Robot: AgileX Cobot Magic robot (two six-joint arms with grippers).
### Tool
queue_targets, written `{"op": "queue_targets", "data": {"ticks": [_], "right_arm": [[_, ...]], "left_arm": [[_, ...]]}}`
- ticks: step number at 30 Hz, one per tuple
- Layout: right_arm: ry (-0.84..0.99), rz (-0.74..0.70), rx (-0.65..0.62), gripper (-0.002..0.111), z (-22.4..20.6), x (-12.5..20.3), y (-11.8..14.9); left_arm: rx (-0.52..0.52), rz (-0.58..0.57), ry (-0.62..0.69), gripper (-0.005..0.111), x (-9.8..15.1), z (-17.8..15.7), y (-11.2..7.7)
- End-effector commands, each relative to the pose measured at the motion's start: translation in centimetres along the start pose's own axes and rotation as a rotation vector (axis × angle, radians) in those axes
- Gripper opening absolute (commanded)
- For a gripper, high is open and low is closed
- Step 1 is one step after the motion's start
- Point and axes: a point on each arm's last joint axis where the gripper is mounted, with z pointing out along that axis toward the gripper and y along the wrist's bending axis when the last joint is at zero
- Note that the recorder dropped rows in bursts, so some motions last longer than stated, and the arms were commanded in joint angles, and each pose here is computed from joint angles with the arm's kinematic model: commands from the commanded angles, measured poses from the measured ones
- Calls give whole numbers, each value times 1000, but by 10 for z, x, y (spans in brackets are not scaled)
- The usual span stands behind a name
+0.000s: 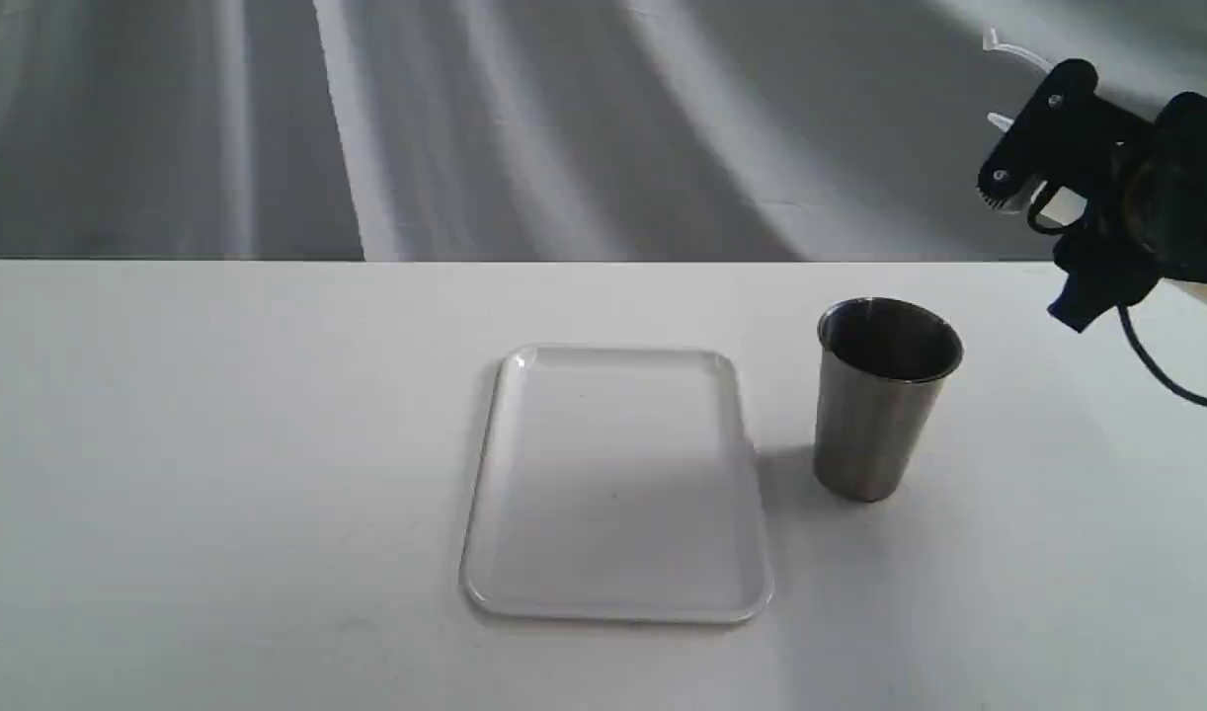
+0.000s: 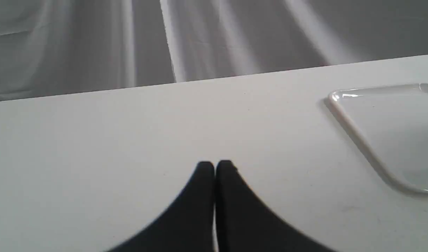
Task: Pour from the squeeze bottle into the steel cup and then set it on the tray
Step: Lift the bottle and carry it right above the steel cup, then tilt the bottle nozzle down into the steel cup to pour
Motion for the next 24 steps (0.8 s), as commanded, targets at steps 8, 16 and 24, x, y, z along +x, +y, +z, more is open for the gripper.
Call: {"op": "queue_targets", "data": {"ticks": [8,16,24], "right_arm": [[-41,-162,58,17,0,-15,8],[-50,-252,51,17,-5,-24,16],[-18,-266,7,17,-4,-13,31]], "left_arm": [[6,0,-5,0,1,0,0],[6,-2,-5,0,1,0,0],[6,-4,-5,0,1,0,0]]}}
